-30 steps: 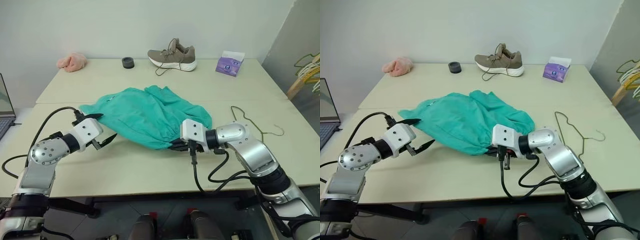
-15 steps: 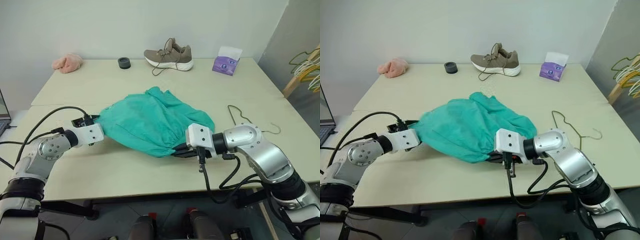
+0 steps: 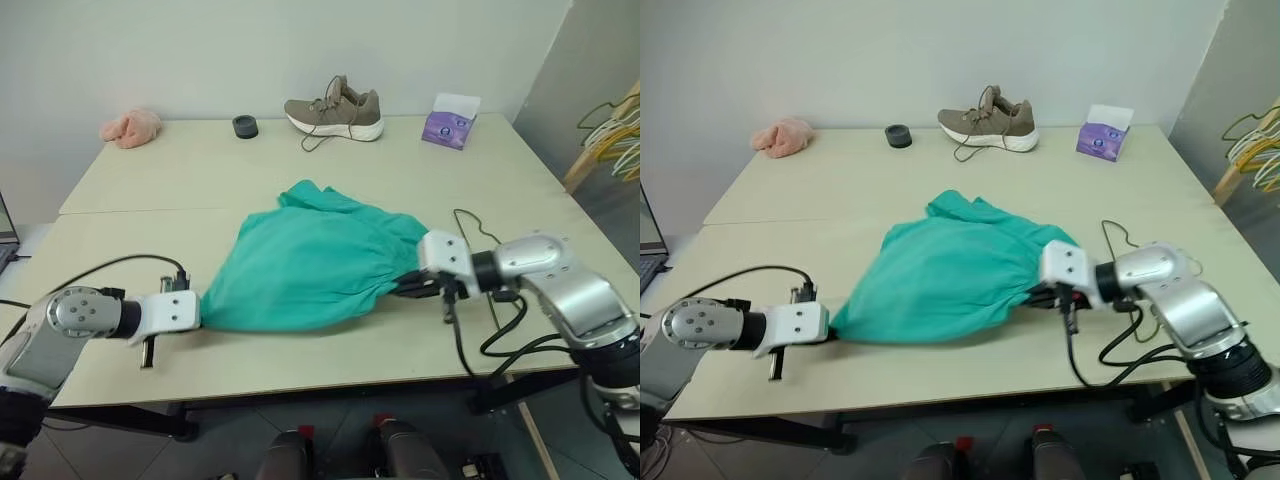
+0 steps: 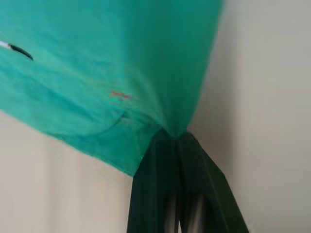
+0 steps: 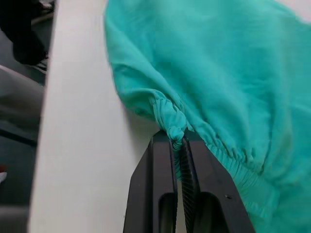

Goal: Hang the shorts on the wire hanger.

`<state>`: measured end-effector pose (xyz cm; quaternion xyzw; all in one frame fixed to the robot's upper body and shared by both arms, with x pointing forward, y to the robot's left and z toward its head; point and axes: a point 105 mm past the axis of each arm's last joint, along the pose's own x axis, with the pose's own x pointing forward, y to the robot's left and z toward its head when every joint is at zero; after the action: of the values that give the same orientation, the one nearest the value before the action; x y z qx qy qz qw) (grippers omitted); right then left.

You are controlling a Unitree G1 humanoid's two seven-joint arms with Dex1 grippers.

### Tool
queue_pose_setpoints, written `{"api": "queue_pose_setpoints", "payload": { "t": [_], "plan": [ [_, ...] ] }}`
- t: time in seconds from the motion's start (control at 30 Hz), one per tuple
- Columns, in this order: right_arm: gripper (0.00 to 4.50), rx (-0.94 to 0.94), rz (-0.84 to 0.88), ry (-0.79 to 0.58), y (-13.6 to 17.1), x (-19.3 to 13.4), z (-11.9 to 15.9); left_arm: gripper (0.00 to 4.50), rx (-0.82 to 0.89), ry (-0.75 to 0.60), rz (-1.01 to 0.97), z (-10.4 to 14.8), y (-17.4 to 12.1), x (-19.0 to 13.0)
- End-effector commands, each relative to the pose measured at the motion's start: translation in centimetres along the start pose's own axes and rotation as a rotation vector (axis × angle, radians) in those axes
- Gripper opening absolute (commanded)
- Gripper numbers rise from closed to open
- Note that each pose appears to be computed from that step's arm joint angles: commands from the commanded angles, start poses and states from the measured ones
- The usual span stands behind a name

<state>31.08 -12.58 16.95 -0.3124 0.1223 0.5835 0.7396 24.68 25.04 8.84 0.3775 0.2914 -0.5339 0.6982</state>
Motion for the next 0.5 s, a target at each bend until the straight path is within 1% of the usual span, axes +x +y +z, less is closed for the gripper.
{"api": "queue_pose_setpoints", "payload": {
  "t": [0.03, 0.13, 0.17, 0.27, 0.33, 0.37, 0.4, 0.5],
  "plan": [
    [0.0, -0.051, -0.094, -0.021, -3.3, -2.7, 1.4, 0.01, -0.025, -0.135, -0.021, 4.6, 0.5, -1.7],
    [0.0, -0.053, -0.122, -0.005, -5.6, -3.5, 1.5, 0.01, -0.024, -0.22, -0.003, 7.4, 1.7, -2.3],
    [0.0, -0.051, -0.14, -0.003, -6.8, -3.4, 1.7, 0.01, -0.006, -0.244, 0.036, 8.2, 2.9, -2.3],
    [0.0, -0.035, -0.17, -0.011, -9.4, -2.4, 2.3, 0.01, 0.069, -0.271, 0.181, 9.6, 6.8, -1.8],
    [0.0, -0.078, -0.232, 0.005, -11.5, -1.4, 3.0, 0.01, 0.09, -0.284, 0.346, 10.4, 10.8, -1.7],
    [0.0, -0.1, -0.287, -0.007, -12.7, -1.0, 4.0, 0.01, 0.104, -0.281, 0.448, 10.9, 13.1, -2.0],
    [0.0, -0.123, -0.332, -0.016, -13.7, -0.7, 5.0, 0.01, 0.115, -0.278, 0.51, 11.3, 14.8, -2.1],
    [0.0, -0.187, -0.417, -0.077, -15.5, 0.0, 8.5, 0.01, 0.17, -0.268, 0.661, 12.8, 18.5, -3.2]
  ]
}}
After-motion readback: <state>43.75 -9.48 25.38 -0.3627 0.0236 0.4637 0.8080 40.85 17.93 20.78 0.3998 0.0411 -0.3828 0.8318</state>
